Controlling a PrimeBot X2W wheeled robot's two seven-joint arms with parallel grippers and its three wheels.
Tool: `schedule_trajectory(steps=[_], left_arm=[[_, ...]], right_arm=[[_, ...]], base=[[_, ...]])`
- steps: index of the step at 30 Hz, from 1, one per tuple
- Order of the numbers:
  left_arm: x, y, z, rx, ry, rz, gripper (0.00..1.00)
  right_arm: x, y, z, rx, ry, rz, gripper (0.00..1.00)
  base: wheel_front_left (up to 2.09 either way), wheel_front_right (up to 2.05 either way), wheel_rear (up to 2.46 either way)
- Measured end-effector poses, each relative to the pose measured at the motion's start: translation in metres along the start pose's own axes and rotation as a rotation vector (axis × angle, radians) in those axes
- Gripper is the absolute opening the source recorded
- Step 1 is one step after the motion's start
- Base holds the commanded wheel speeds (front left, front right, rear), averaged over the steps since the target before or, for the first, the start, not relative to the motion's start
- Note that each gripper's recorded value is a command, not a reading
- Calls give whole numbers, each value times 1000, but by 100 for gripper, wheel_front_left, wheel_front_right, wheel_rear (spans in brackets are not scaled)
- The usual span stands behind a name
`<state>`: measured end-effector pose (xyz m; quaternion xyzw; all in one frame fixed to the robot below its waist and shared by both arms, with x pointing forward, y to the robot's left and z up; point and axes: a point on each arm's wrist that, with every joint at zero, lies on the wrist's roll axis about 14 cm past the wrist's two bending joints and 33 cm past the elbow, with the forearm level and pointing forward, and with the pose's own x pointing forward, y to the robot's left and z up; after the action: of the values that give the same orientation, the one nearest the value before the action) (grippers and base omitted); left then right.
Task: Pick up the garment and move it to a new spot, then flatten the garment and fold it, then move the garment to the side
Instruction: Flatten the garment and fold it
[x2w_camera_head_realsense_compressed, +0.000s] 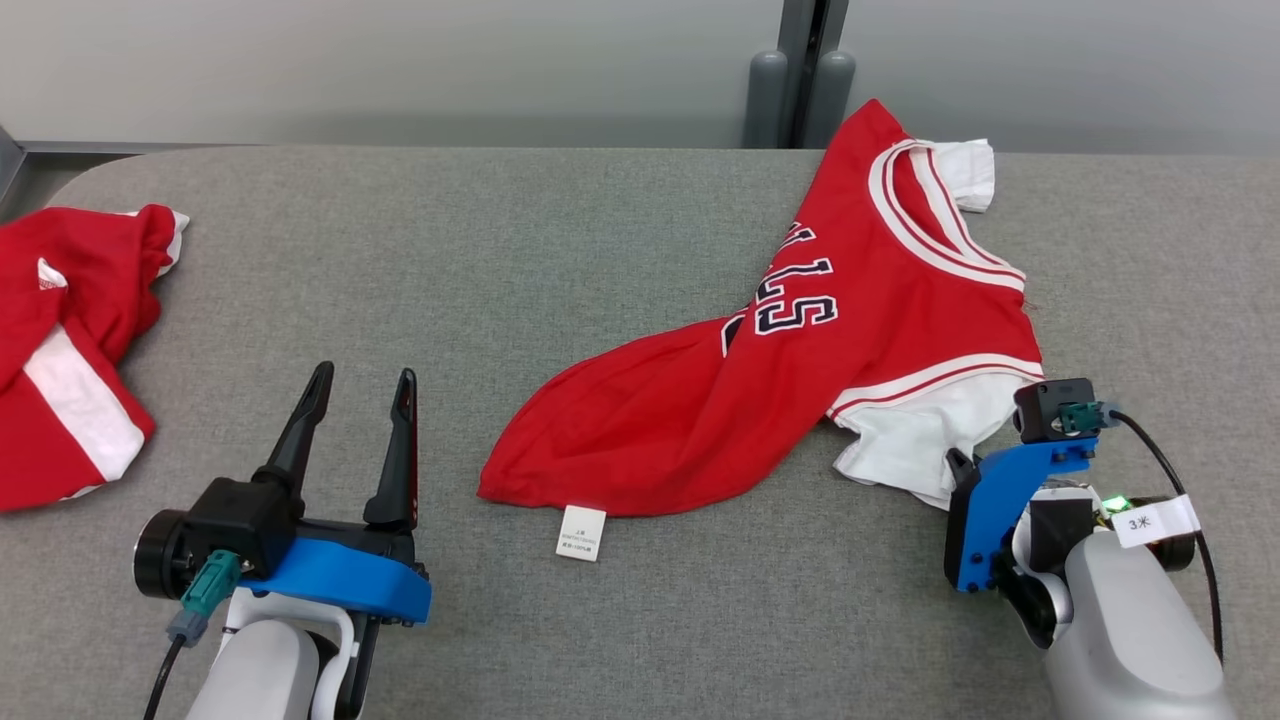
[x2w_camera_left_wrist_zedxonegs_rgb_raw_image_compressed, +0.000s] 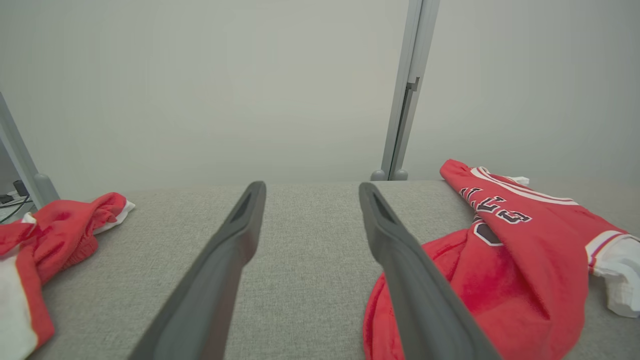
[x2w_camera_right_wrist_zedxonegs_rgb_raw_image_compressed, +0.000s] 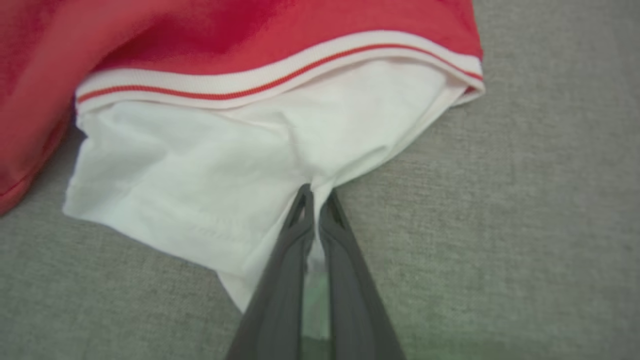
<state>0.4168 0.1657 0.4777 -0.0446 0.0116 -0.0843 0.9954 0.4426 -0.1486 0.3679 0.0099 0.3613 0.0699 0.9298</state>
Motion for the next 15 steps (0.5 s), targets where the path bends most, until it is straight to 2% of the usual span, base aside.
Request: schedule_trajectory(steps=[4,11,12,13,15], left_arm=[[1,0,2,-4,-7,3,100],[3,-8,6,-9,-19,-13,100],[3,-9,7,-9,-21,-15,100],[3,-10,7,-9,-23,-18,100],[4,-12,9,-12,-27,-22,100]], right_arm=[[-5,-9,2,-11,-31,-32,0],[-36,-65,10,-58,-125,-193,0],[-41,-68,15,-71,-153,-204,38],[-44,-69,19,-72,-177,-209,100],[-52,-71,28,-66,-231,-216,100]], base=[[0,0,0],[0,0,0],[0,0,0],[0,0,0],[0,0,0]])
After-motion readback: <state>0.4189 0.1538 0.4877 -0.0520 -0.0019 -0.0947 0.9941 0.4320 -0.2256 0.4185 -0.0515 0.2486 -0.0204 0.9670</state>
